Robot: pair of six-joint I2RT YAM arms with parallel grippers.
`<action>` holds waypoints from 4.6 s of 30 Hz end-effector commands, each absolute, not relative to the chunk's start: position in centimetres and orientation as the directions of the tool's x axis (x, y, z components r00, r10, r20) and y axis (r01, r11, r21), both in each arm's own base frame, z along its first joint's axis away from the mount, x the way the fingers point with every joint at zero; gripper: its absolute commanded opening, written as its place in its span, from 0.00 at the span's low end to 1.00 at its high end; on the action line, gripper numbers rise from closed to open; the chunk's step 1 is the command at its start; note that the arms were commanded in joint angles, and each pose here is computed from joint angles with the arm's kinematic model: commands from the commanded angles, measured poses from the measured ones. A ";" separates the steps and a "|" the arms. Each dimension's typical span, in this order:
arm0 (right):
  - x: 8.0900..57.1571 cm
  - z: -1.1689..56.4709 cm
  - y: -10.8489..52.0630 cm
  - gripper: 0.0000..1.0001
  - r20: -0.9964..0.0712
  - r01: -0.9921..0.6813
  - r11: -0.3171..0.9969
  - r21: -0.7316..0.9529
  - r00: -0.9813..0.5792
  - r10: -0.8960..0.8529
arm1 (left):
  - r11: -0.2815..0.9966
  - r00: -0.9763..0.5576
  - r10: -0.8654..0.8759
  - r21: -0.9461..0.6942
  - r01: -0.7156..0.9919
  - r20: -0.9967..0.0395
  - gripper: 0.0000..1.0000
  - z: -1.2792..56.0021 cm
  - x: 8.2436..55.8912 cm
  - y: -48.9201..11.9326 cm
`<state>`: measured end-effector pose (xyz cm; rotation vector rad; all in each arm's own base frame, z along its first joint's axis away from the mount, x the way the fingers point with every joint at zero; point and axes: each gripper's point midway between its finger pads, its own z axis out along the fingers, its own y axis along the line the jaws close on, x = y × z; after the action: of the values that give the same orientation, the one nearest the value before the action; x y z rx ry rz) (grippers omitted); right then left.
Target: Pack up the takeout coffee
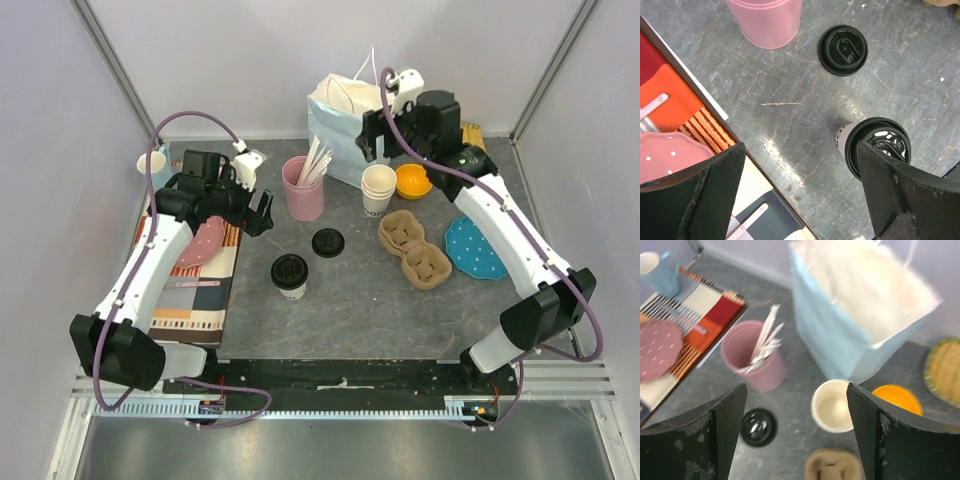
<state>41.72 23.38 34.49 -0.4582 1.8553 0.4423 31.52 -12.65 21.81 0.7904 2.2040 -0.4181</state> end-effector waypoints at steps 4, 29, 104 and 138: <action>47.0 37.4 22.9 0.88 -0.970 -0.623 0.772 -0.122 -0.088 -0.225 | 0.774 -0.515 0.417 -0.005 0.633 -0.749 0.99 24.2 33.3 -12.0; 56.3 28.6 23.7 0.41 -0.922 -0.754 0.636 -0.167 -0.109 -0.371 | 0.764 -0.523 0.456 0.015 0.645 -0.720 0.97 24.1 37.5 -12.1; 29.4 51.8 15.7 0.00 -0.870 -0.551 0.675 -0.490 0.350 -0.347 | 0.792 -0.449 0.399 0.054 0.609 -0.800 0.95 28.1 36.2 -11.8; 18.0 34.1 18.6 0.00 -0.881 -0.835 0.549 0.045 -0.293 -0.372 | 0.756 -0.442 0.393 0.010 0.654 -0.806 0.94 26.4 36.0 -13.0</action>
<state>18.08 18.66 34.23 -1.0236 1.8673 0.6468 35.88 -12.63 25.21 0.7890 2.1403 -0.3640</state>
